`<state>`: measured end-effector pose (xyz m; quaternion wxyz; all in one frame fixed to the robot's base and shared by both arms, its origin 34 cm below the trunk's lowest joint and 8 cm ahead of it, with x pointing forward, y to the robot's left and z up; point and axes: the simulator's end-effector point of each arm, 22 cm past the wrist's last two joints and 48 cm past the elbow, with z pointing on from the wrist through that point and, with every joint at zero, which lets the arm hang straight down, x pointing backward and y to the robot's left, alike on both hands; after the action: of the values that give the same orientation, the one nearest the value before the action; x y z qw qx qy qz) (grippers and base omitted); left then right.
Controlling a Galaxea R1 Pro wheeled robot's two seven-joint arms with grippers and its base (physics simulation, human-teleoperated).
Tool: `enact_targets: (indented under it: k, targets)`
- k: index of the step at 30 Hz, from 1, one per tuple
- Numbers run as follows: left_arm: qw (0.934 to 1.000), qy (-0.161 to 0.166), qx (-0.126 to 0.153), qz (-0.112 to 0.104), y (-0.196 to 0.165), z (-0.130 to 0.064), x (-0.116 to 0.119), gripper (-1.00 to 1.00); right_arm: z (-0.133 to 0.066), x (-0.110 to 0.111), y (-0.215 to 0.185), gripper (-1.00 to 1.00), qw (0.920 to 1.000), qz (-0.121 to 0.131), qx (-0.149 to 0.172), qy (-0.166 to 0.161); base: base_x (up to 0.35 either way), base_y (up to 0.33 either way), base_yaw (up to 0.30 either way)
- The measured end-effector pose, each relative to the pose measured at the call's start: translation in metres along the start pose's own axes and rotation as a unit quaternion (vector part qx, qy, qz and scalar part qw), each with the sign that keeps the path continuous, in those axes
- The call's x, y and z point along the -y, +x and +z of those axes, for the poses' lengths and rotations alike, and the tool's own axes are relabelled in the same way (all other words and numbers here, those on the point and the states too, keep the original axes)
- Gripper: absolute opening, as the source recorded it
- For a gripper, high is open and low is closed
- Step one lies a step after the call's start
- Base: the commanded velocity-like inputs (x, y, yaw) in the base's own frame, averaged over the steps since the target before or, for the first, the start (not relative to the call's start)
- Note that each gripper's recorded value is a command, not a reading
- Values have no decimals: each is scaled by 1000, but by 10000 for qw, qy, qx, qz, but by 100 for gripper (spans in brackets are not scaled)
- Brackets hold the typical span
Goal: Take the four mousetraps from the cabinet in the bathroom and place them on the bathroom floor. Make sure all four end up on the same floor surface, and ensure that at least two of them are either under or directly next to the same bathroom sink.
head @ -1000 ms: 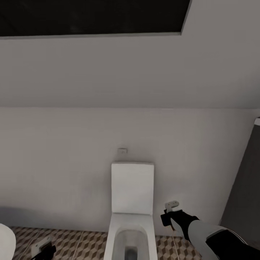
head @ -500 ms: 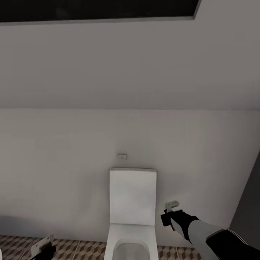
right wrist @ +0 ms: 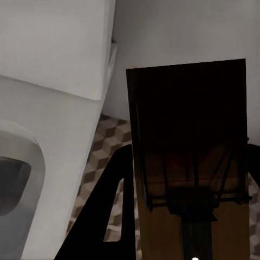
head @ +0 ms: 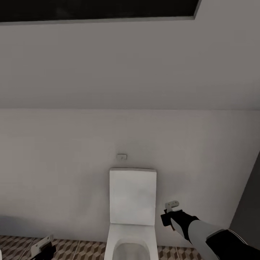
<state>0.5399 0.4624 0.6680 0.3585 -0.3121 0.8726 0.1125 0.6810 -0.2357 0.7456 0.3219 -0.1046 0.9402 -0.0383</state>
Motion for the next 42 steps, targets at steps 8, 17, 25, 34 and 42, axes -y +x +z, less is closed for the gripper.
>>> enact_targets:
  k: [8, 17, 25, 34, 42]
  targets:
    - [9996, 258, 10, 118, -1, 0, 14, -100, -1, 22, -3, -100, 9987, 58, 86, 492, 0, 0, 0]
    - [9773, 1971, -83, 768, -28, -18, 113, -100, 5, 60, 73, -100, 9956, 446, 81, 822, 0, 0, 0]
    - [9737, 2034, 50, 1027, -38, -20, 120, -100, 6, 57, 74, -100, 9957, 448, 75, 803, 0, 0, 0]
    - [9737, 2030, 42, 1036, -32, -14, 119, -100, 13, 53, 79, -100, 9960, 445, 75, 777, 0, 0, 0]
    - [9735, 2028, 30, 1052, -23, -5, 119, -100, 24, 41, 109, -100, 9963, 453, 51, 728, 0, 0, 0]
